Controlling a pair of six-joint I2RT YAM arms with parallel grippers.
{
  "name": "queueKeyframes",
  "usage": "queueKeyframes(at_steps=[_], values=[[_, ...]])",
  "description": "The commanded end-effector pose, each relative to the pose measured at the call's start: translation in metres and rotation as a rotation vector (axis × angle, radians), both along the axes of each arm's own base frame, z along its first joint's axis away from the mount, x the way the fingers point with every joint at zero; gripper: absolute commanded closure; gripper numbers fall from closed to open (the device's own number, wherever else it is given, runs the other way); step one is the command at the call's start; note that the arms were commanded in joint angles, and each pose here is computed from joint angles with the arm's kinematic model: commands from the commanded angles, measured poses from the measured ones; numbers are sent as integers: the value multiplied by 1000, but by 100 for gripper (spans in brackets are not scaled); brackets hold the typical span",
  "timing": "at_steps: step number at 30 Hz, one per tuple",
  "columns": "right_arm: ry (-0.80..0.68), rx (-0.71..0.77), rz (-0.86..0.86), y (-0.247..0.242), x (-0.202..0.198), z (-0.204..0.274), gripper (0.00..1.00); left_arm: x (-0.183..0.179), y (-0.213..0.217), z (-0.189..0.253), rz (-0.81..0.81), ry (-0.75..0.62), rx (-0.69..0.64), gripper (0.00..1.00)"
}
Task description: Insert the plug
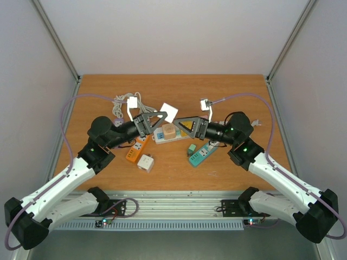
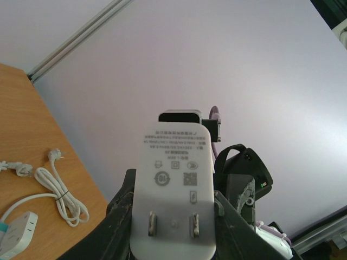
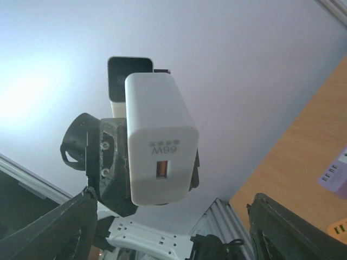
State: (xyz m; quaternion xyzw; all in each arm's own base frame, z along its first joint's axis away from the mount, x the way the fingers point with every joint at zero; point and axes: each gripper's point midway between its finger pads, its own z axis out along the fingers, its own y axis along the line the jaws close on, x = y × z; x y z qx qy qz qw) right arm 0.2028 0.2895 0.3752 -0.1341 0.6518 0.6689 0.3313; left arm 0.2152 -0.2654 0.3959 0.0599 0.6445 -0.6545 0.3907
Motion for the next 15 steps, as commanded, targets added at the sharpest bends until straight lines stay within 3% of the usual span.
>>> queueKeyframes(at_steps=[1,6,15], values=[[-32,74,34,2,-5,28,24,-7,-1,23,-32,-98,-57,86],[-7,78,50,11,-1,29,30,-9,-3,20,-50,-99,-49,86],[16,65,60,19,2,24,56,-11,-2,21,-52,-105,-53,86]])
